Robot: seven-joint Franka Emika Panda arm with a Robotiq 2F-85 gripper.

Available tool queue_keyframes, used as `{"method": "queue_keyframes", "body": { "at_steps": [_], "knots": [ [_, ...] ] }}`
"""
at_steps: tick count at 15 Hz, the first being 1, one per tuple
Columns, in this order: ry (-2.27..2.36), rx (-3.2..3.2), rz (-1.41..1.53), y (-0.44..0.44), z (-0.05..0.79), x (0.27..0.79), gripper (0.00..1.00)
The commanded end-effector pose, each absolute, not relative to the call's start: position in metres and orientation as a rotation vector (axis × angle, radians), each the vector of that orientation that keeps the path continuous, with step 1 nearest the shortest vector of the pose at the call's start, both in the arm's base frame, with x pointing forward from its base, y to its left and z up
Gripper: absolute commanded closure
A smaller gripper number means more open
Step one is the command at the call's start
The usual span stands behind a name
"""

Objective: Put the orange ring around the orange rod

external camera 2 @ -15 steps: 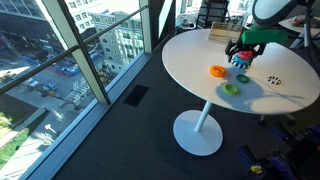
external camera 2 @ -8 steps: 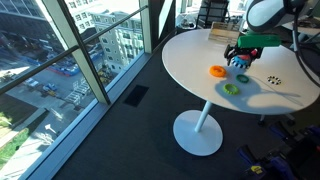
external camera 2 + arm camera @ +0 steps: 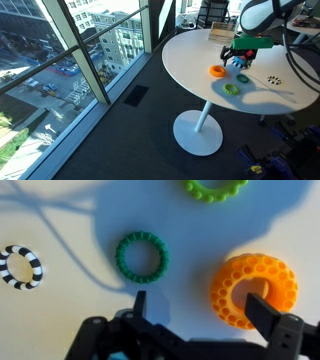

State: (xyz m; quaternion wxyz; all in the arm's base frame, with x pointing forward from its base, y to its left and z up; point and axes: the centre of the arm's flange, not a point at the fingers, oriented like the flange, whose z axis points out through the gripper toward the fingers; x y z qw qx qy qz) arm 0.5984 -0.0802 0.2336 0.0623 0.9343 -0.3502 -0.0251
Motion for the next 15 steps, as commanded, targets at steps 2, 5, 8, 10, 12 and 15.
{"method": "queue_keyframes", "body": {
  "at_steps": [2, 5, 8, 10, 12, 15],
  "knots": [
    [-1.084, 2.805, -0.073, -0.077, 0.225, 0.612, 0.0],
    [-1.081, 2.8, -0.076, -0.076, 0.22, 0.614, 0.0],
    [-1.083, 2.794, -0.083, -0.076, 0.214, 0.615, 0.0],
    [-1.087, 2.79, -0.088, -0.076, 0.211, 0.616, 0.0],
    [-1.092, 2.787, -0.092, -0.076, 0.208, 0.618, 0.0],
    [-1.098, 2.78, -0.099, -0.075, 0.203, 0.619, 0.0]
  ]
}}
